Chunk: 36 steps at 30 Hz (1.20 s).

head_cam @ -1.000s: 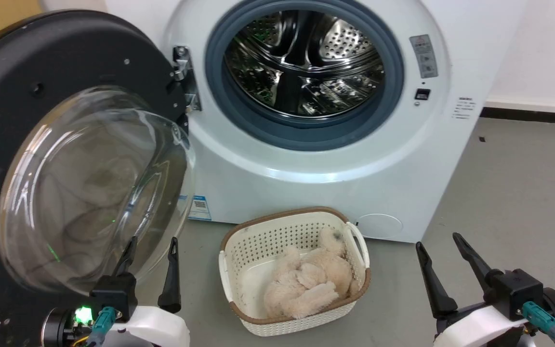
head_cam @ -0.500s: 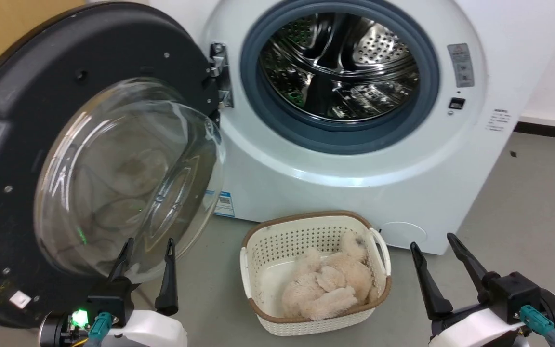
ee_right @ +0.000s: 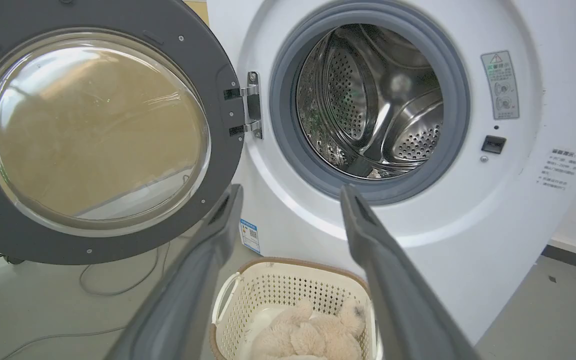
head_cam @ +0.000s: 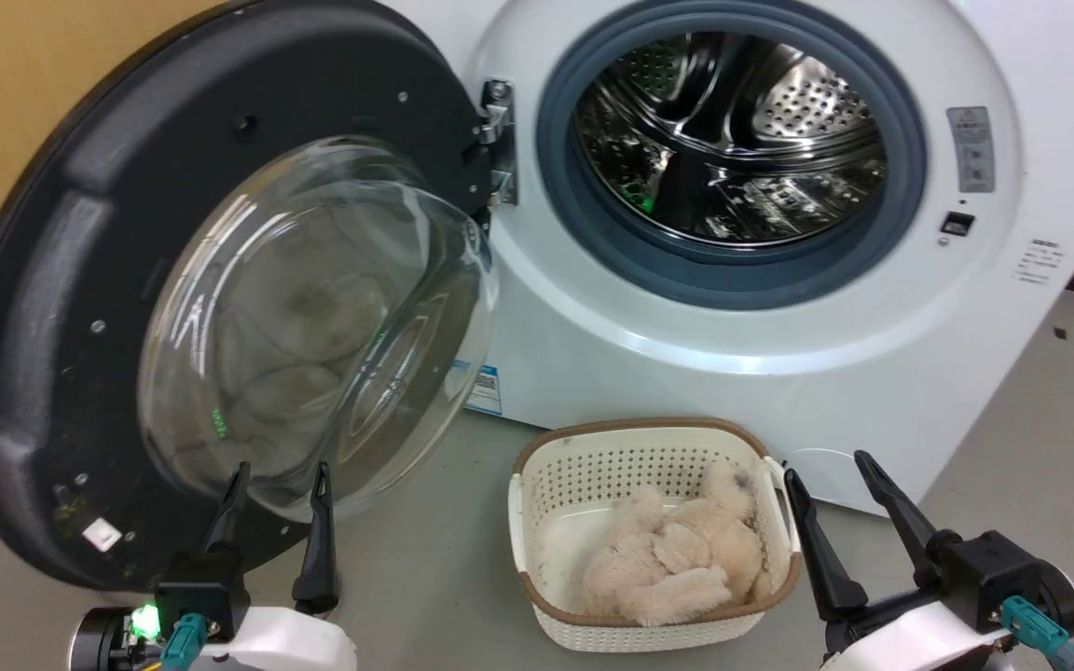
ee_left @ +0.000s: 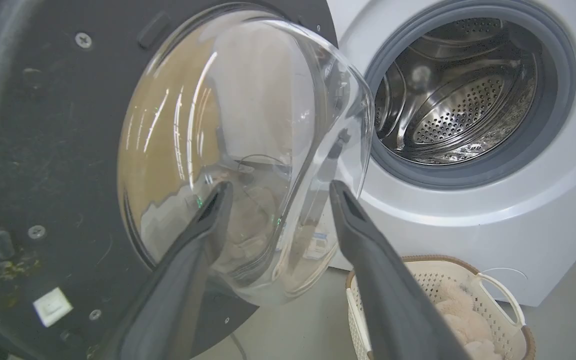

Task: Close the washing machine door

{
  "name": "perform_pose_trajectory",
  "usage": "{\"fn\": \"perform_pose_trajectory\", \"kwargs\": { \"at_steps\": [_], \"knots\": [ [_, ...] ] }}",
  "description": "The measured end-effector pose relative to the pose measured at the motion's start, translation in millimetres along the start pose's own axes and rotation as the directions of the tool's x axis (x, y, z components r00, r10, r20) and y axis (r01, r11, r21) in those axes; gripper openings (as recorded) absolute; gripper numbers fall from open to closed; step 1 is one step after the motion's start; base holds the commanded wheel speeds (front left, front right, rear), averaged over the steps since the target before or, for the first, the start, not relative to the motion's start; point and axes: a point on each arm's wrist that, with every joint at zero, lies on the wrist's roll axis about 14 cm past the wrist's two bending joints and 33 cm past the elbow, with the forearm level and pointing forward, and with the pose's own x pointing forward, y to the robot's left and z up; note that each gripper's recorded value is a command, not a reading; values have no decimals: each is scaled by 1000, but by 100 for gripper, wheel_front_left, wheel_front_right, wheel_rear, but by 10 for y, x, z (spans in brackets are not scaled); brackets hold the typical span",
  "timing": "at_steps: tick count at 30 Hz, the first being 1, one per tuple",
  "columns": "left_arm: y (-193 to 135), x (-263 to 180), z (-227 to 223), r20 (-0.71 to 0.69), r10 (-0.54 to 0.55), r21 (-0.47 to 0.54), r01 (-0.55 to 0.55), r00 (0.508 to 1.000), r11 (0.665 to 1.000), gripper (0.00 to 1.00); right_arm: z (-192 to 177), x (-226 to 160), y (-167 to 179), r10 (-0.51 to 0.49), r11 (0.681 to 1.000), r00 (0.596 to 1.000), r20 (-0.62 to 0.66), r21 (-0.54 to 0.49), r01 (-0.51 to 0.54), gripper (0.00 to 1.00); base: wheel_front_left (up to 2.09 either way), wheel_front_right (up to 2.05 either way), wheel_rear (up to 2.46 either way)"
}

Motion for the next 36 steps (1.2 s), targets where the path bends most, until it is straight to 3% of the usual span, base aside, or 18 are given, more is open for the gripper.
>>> {"fn": "perform_pose_trajectory", "kwargs": {
  "at_steps": [36],
  "knots": [
    [557, -395, 70, 51, 187, -1, -187, 981, 982, 100, -96, 247, 708, 216, 973, 976, 27, 83, -218, 100, 0, 0, 0]
  ]
}}
